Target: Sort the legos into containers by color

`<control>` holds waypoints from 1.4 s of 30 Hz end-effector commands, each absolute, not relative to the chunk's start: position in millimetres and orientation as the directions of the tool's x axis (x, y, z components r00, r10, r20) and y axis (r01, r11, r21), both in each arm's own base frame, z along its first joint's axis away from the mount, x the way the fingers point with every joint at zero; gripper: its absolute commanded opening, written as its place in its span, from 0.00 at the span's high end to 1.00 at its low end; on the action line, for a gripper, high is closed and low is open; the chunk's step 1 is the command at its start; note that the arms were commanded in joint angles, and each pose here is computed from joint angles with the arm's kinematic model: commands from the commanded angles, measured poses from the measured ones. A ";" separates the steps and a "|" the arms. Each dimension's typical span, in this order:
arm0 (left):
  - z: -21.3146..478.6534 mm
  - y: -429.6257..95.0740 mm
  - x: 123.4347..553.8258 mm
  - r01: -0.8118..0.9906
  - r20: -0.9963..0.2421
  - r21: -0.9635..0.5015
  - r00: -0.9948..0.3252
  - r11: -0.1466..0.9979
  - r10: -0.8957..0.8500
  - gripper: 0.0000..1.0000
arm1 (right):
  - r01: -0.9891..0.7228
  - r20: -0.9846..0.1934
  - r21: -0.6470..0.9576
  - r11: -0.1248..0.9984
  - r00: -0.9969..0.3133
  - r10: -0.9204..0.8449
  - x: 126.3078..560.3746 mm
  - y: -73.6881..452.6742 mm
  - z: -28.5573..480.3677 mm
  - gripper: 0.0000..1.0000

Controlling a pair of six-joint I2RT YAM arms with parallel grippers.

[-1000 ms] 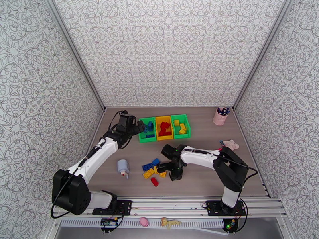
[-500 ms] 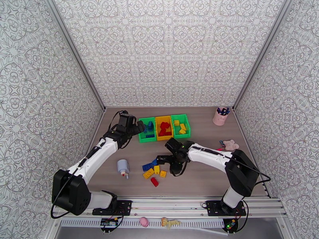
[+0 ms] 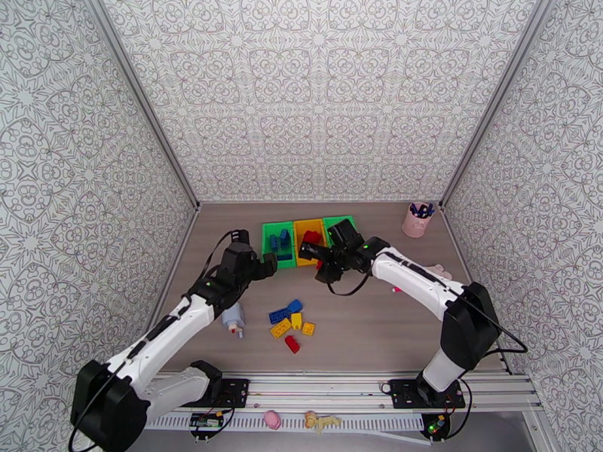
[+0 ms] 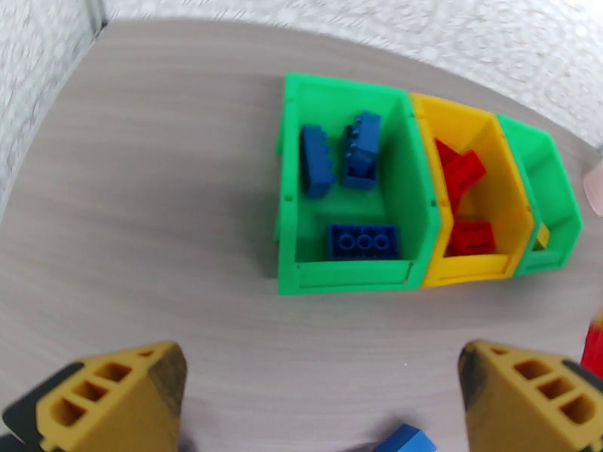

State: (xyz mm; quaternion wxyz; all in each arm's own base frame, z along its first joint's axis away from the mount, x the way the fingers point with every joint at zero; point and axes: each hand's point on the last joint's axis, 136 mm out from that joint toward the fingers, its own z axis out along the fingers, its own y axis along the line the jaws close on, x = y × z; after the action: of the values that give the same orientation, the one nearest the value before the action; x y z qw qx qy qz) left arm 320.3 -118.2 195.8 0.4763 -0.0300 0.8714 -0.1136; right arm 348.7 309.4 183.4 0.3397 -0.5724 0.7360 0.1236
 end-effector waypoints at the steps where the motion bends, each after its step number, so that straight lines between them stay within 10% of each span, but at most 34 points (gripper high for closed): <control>1: 232.6 -140.5 309.7 0.286 -0.925 -0.129 -0.379 0.950 -0.011 0.00 | -0.924 -0.692 -0.204 0.324 -0.098 -0.715 379.0 323.0 189.9 0.54; 28: 236.3 -192.7 269.4 0.621 -0.941 0.031 -0.247 0.783 0.233 0.00 | -0.837 -0.762 -0.138 0.529 -0.251 -0.596 538.7 374.5 135.8 0.53; 42: 214.4 -193.0 280.5 0.551 -0.895 -0.018 -0.381 0.834 0.232 0.00 | -0.754 -0.841 -0.247 0.609 -0.146 -0.521 506.5 337.0 204.9 0.16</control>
State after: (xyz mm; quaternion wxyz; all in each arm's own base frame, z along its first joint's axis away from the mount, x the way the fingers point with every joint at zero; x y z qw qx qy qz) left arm 279.0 -192.0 203.4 0.4997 0.2494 0.8142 -0.1584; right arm 502.9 348.3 154.7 0.4225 -0.4559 0.7723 0.1314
